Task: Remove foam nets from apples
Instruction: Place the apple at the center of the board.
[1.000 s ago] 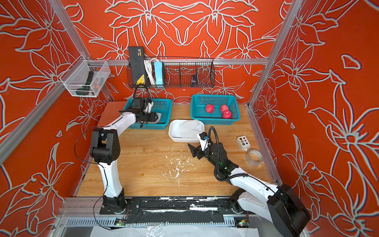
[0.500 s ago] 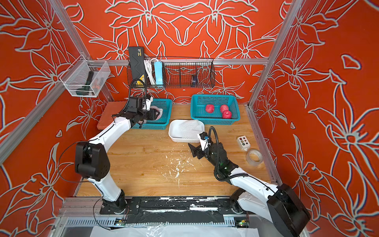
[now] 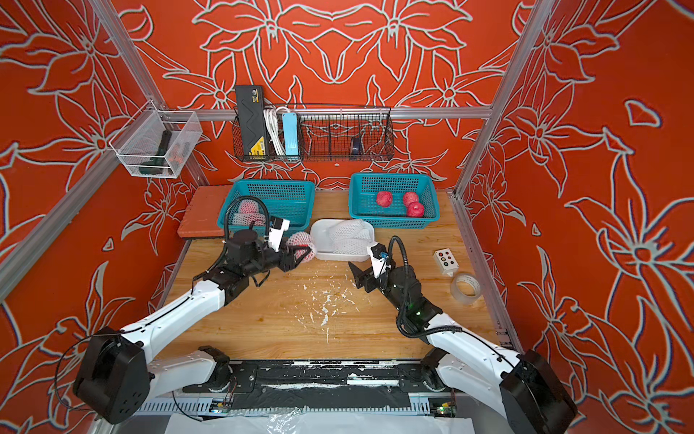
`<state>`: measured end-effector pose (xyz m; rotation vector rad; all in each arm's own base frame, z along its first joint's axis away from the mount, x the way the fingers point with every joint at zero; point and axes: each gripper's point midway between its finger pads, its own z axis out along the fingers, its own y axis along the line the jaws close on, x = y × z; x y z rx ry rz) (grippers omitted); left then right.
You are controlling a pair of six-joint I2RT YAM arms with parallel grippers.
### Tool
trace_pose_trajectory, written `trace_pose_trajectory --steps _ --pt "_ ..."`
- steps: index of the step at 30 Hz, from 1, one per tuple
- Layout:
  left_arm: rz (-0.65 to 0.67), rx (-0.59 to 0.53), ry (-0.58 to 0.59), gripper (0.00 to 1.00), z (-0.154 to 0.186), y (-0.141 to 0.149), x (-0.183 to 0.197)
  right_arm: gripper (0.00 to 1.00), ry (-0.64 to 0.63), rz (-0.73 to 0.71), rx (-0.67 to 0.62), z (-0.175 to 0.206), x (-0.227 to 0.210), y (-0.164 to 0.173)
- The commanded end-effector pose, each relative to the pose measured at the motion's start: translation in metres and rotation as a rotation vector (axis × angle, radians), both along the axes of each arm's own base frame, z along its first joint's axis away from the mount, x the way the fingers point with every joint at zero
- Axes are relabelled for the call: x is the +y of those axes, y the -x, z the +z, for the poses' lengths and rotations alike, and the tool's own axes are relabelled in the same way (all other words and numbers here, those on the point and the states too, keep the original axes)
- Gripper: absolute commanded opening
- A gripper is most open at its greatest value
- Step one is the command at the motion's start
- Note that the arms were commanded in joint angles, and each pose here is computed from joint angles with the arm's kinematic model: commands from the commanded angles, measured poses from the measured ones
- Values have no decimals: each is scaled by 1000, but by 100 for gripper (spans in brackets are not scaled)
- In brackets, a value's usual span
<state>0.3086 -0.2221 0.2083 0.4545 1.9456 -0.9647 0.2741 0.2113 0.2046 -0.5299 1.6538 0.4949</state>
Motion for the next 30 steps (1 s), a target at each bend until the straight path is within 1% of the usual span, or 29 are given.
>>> trace_pose_trajectory --steps 1,5,7,9,15,18,20,22,23,26,29,30 --pt "-171 -28 91 54 2 35 -29 87 5 -9 -22 1 -3 3" --pt "-262 -10 53 54 -33 62 -52 86 6 19 -17 -2 3 3" --pt "-294 -24 50 56 -43 71 -60 86 7 31 -9 -4 6 3" --pt "-326 -12 38 58 -55 75 -66 86 3 51 -7 -5 9 4" --pt "-328 58 -4 63 -96 67 -72 86 1 60 2 -7 12 4" --pt "-341 82 -11 69 -106 65 -77 86 6 56 5 -9 11 3" --pt "-342 76 -27 72 -110 62 -78 87 8 56 4 -9 11 3" --pt "-341 74 -50 80 -114 59 -79 87 8 55 4 -10 11 3" --pt "-343 78 -65 81 -116 57 -79 86 10 55 5 -10 11 3" --pt "-349 72 -81 84 -118 53 -82 86 10 61 8 -12 13 3" --pt "-331 64 -87 84 -118 47 -82 86 10 62 13 -13 14 2" --pt "-324 64 -93 83 -118 44 -82 87 10 61 12 -13 13 2"
